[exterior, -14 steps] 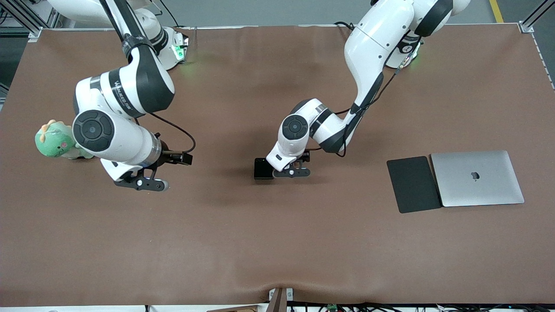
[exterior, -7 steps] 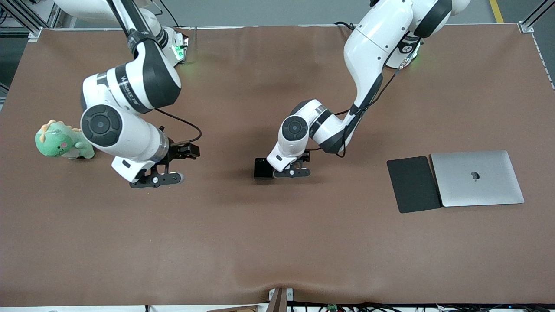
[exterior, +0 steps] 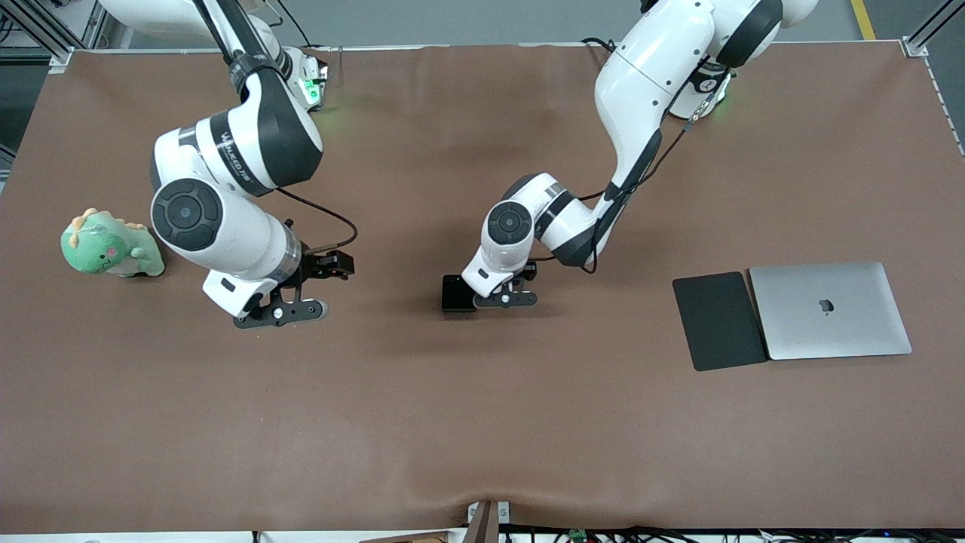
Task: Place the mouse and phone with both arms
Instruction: 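Grasp the white mouse with the left gripper while the right gripper reaches the phone, then carry the mouse to the mousepad while the right gripper grasps the phone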
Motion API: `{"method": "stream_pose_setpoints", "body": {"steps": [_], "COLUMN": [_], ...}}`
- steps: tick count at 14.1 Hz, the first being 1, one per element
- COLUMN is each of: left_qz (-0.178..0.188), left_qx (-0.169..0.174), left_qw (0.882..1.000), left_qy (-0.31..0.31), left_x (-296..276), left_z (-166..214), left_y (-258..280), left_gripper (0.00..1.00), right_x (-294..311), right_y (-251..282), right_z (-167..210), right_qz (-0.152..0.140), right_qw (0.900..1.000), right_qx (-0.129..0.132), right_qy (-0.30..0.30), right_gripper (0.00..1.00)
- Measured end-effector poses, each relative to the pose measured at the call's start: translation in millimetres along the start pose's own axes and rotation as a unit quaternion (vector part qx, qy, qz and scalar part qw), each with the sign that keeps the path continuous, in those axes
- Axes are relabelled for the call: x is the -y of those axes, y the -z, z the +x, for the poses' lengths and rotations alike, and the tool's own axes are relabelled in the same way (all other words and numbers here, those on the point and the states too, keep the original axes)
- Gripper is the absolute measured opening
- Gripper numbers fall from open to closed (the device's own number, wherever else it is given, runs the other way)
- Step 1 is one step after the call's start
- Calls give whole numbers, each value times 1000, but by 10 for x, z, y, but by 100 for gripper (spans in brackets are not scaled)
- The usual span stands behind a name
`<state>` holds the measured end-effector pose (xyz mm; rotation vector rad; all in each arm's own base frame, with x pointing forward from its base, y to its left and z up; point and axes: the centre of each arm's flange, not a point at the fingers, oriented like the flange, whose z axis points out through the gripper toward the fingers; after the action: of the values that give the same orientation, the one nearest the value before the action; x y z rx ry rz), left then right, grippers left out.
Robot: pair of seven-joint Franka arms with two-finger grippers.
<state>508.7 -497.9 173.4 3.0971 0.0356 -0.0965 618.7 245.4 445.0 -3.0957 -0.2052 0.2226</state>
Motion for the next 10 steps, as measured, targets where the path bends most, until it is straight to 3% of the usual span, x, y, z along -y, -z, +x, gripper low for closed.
{"method": "stream_pose_setpoints", "body": {"steps": [2,7,10], "left_qz": [-2,-2,-11], "left_qx": [-2,-21,-43], "left_qw": [1000,1000,999], "left_qy": [0,-7,5], "left_x": [-5,-7,118], "left_z": [6,100,325], "left_y": [9,115,393], "left_gripper": [61,60,60], "right_x": [27,131,376], "right_y": [-1,-3,-55], "right_z": [-5,-17,-40], "right_qz": [1,3,6], "right_qw": [1000,1000,999], "right_qx": [0,-6,-24], "right_qy": [3,12,30], "right_gripper": [100,100,100]}}
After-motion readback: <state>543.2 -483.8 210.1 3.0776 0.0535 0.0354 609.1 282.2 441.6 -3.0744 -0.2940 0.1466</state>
